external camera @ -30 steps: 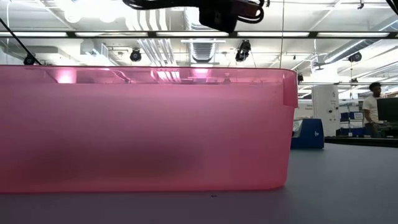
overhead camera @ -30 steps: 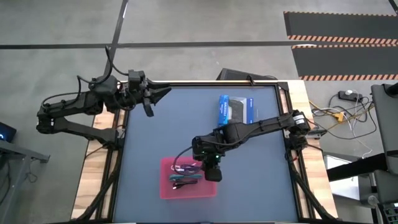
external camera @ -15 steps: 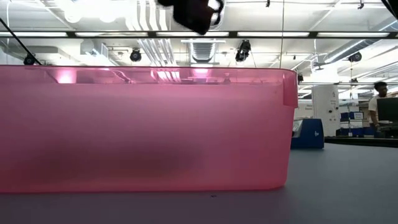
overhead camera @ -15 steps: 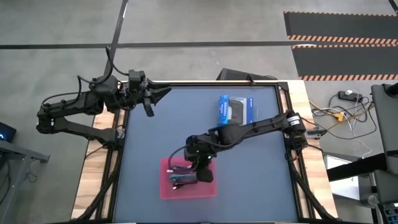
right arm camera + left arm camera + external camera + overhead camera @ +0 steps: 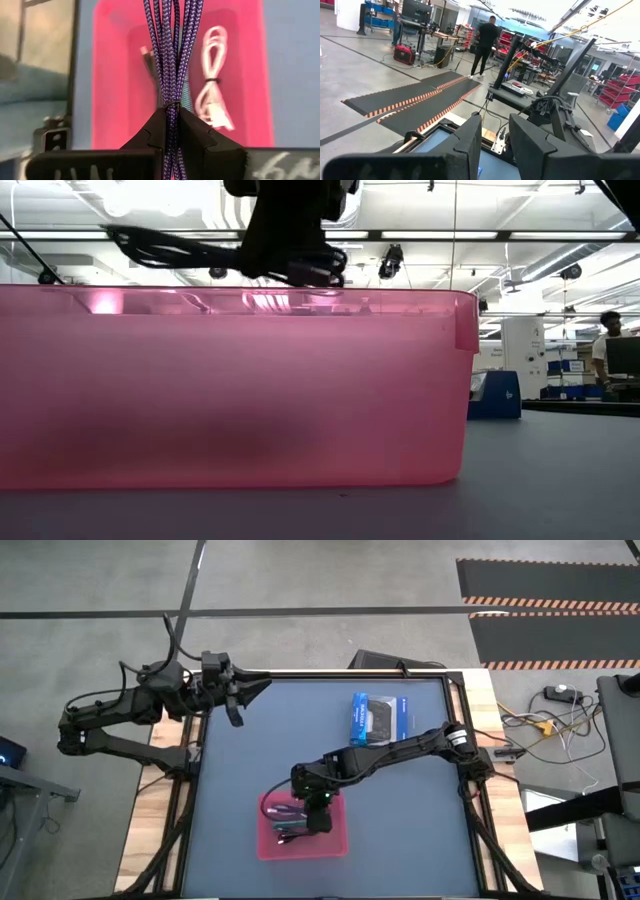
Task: Pick and place USB-C Cables
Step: Put the black and violet charger cable into the pink bin
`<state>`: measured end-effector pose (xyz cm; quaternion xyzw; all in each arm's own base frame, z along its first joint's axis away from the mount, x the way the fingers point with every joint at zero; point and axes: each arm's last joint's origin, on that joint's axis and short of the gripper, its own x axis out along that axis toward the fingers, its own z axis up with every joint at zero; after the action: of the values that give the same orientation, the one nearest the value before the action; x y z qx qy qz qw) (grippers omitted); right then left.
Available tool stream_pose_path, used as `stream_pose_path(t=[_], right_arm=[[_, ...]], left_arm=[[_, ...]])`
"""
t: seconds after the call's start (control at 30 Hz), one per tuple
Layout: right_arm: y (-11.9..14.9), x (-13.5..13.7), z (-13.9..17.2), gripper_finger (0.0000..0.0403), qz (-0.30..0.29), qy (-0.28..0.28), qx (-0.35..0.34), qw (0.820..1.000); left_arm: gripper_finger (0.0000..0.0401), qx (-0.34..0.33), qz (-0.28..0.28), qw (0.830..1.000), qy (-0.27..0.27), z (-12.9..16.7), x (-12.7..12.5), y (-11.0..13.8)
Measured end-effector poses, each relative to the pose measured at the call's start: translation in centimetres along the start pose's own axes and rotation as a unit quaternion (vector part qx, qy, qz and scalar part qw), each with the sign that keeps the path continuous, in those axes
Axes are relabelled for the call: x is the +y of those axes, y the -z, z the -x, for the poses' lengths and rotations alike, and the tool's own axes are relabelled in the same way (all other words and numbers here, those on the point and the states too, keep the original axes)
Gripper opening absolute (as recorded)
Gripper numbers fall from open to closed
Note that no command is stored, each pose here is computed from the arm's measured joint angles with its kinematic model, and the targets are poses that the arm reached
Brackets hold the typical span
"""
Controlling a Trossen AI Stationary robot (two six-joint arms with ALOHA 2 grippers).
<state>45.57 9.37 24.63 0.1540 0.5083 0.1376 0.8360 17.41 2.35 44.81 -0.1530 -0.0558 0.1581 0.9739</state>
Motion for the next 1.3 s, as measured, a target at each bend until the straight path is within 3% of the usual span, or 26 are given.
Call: stream_pose_path(t=[0.13, 0.37, 0.67, 0.93, 1.3], right_arm=[[0.0, -0.1, 0.0, 0.0024, -0.004, 0.02, -0.003, 1.0], [0.8, 0.9, -2.1, 0.0024, -0.016, -0.014, 0.03, 0.999], [1.4, 0.0, -5.8, 0.0024, -0.048, -0.143, 0.088, 0.985], [1.3, -0.1, -5.9, 0.0027, -0.05, -0.152, 0.085, 0.983], [1.1, -0.1, -5.9, 0.011, -0.061, -0.15, 0.079, 0.984]], left_arm=[[0.0083, 0.0, 0.0, 1.0, 0.0, 0.0, 0.0, 0.0], [0.0083, 0.001, 0.0, 1.0, 0.0, 0.0, 0.0, 0.0], [0.0083, 0.001, 0.0, 1.0, 0.0, 0.0, 0.0, 0.0], [0.0083, 0.001, 0.0, 1.0, 0.0, 0.0, 0.0, 0.0], [0.0083, 0.0, 0.0, 1.0, 0.0, 0.1, 0.0, 0.0]])
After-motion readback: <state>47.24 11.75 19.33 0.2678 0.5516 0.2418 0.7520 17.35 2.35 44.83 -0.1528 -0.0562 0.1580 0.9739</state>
